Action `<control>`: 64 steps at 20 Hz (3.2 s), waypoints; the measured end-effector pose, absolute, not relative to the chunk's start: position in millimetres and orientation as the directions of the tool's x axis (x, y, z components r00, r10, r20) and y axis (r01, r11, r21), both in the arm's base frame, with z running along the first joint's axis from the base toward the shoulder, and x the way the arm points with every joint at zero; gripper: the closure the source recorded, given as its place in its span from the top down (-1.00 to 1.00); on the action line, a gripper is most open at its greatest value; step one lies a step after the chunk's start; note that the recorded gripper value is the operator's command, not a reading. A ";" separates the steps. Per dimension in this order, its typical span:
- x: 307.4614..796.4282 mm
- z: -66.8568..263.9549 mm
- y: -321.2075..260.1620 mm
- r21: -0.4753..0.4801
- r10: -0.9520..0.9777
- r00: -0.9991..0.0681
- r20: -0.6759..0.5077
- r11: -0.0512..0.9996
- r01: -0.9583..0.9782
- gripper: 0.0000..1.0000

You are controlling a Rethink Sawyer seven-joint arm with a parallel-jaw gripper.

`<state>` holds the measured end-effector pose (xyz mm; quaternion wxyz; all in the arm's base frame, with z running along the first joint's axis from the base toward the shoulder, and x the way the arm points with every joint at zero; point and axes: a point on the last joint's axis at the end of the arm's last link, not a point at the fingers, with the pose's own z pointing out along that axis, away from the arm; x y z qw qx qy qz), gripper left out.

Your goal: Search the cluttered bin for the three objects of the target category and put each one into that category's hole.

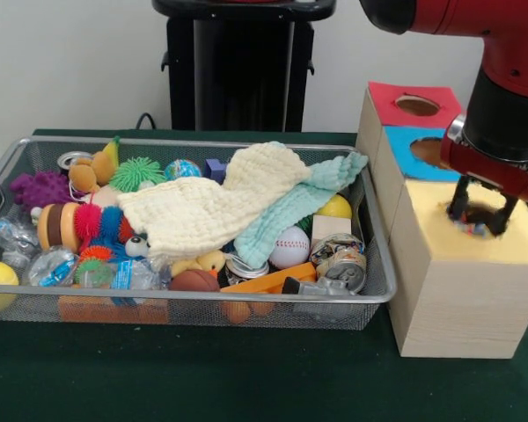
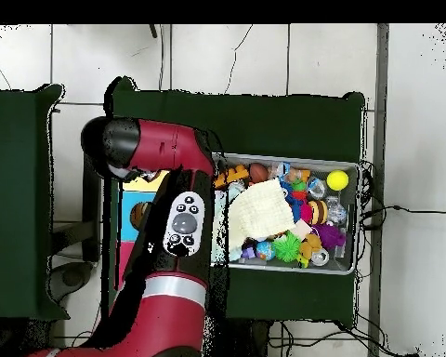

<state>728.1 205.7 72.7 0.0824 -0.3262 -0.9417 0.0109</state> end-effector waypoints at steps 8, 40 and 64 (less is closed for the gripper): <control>738.2 101.8 206.1 -0.045 0.617 -0.777 0.126 0.786 0.616 -1.00; 764.4 230.6 119.7 -0.080 0.648 -0.756 0.093 0.762 0.643 -1.00; 743.6 275.8 -0.9 -0.151 0.709 -0.705 -0.004 0.696 0.702 -1.00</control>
